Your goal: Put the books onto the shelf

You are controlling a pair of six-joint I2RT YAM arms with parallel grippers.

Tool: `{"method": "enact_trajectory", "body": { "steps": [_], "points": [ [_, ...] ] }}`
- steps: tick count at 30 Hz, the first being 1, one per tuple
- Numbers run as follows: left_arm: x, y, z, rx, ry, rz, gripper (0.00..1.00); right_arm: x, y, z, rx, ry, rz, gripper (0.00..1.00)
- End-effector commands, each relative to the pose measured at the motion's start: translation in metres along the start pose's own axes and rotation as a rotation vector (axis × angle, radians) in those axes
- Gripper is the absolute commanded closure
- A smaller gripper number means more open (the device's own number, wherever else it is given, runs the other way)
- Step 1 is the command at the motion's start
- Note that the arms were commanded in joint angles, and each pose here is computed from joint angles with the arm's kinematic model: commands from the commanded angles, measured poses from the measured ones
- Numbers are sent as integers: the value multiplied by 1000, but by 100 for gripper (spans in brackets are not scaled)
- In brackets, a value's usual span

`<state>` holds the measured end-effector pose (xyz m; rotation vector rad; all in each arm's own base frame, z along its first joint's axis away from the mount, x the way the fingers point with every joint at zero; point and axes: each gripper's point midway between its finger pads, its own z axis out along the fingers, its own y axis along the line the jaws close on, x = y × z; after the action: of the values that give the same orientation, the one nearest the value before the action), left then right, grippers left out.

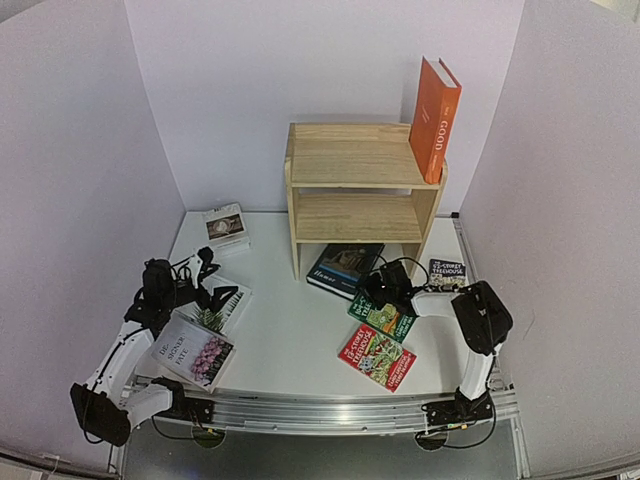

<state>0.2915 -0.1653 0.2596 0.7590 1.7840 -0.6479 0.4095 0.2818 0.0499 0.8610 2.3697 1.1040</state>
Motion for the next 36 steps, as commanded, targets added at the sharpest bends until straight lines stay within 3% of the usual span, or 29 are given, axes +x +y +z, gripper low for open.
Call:
{"method": "enact_trajectory", "body": {
  "steps": [1,9,16,21,28,33,36],
  "points": [
    [29,-26,17,134,66,140,1,39,6,-35,13,167,-24,100],
    [53,-36,60,245,202,-145,2,117,-9,-70,45,432,-75,100],
    [83,-66,78,367,233,40,0,175,-21,-102,119,656,-173,100],
    [83,-53,103,354,294,-66,0,211,-38,-128,176,806,-296,100],
    [84,-44,133,395,322,-106,0,247,-53,-140,198,909,-538,100],
    [105,-45,143,457,420,-117,0,249,-43,-127,204,910,-774,100],
    [119,-48,144,485,499,-178,0,247,-40,-116,199,901,-835,100]
  ]
}}
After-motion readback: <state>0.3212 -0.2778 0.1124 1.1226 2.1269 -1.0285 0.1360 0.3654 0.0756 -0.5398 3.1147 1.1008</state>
